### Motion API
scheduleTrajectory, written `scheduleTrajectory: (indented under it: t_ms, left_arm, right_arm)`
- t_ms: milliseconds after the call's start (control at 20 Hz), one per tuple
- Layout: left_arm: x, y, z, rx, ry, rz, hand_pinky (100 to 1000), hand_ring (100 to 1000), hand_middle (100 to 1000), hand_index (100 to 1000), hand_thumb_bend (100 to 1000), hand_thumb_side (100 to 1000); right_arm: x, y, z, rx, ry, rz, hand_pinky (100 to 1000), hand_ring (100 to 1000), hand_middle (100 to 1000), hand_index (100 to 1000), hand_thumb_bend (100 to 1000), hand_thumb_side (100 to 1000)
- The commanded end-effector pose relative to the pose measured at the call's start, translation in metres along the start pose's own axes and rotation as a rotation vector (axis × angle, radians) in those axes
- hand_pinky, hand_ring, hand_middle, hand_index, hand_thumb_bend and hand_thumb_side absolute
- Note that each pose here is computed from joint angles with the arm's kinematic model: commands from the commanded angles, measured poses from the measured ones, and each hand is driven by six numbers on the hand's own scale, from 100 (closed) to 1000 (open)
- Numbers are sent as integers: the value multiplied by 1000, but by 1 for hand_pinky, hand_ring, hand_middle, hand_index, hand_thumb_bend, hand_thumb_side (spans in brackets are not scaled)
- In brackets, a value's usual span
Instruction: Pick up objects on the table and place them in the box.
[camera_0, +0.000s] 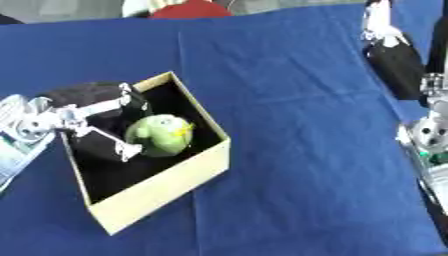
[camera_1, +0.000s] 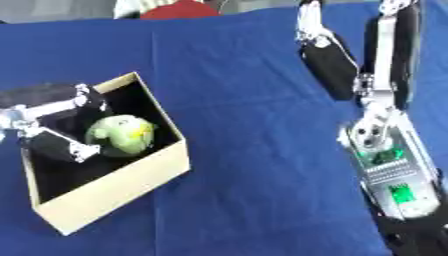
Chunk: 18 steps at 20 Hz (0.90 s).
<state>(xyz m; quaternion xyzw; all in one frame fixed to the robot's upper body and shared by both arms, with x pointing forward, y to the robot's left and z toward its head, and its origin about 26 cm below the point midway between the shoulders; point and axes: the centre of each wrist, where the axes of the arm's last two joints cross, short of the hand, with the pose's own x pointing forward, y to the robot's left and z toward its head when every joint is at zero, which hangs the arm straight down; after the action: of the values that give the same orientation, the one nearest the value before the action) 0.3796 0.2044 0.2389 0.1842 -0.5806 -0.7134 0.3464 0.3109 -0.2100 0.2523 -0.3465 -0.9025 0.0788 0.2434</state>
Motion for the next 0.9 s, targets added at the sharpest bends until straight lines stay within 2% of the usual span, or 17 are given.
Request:
scheduleTrajectory:
  t_ms: [50, 100, 150, 200, 250, 300, 400, 600, 750, 900]
  left_arm:
    - [1, 5, 2, -35, -2, -19, 405, 529, 536, 683, 100, 156]
    - [4, 6, 2, -41, -14, -28, 427, 548, 556, 700, 100, 172]
    - [7, 9, 4, -43, -29, -39, 454, 570, 575, 715, 100, 224]
    - [10, 13, 5, -42, -42, -53, 468, 581, 584, 724, 143, 309]
    - [14, 17, 7, -37, -55, -70, 469, 584, 586, 725, 208, 358]
    - [16, 20, 9, -35, -63, -86, 472, 597, 598, 735, 332, 450]
    - [20, 24, 11, -41, -77, -107, 487, 639, 640, 769, 486, 552]
    - [22, 27, 13, -81, -84, -128, 556, 737, 738, 837, 634, 618]
    - [23, 32, 17, -86, -77, -153, 573, 753, 751, 839, 656, 640]
    - [25, 44, 22, -32, -64, -186, 567, 748, 742, 820, 600, 647]
  right_arm:
    - [3, -4, -3, -15, -16, -9, 940, 756, 734, 884, 100, 552]
    - [3, -4, -3, -14, -15, -9, 940, 755, 733, 883, 100, 552]
    - [3, -4, -2, -14, -14, -8, 939, 755, 732, 883, 100, 552]
    - [3, -4, -2, -14, -13, -8, 940, 755, 732, 884, 100, 553]
    - [2, -4, -2, -14, -10, -8, 940, 755, 732, 883, 100, 553]
    - [2, -4, -1, -14, -9, -7, 940, 755, 732, 883, 100, 553]
    - [2, -4, -1, -16, -8, -7, 940, 755, 732, 884, 100, 554]
    - [1, -4, 0, -15, -7, -4, 940, 755, 731, 883, 100, 553]
    - [0, -4, 1, -14, -3, -2, 941, 755, 731, 884, 100, 555]
    - [0, -4, 2, -12, -1, -3, 941, 755, 731, 884, 100, 555]
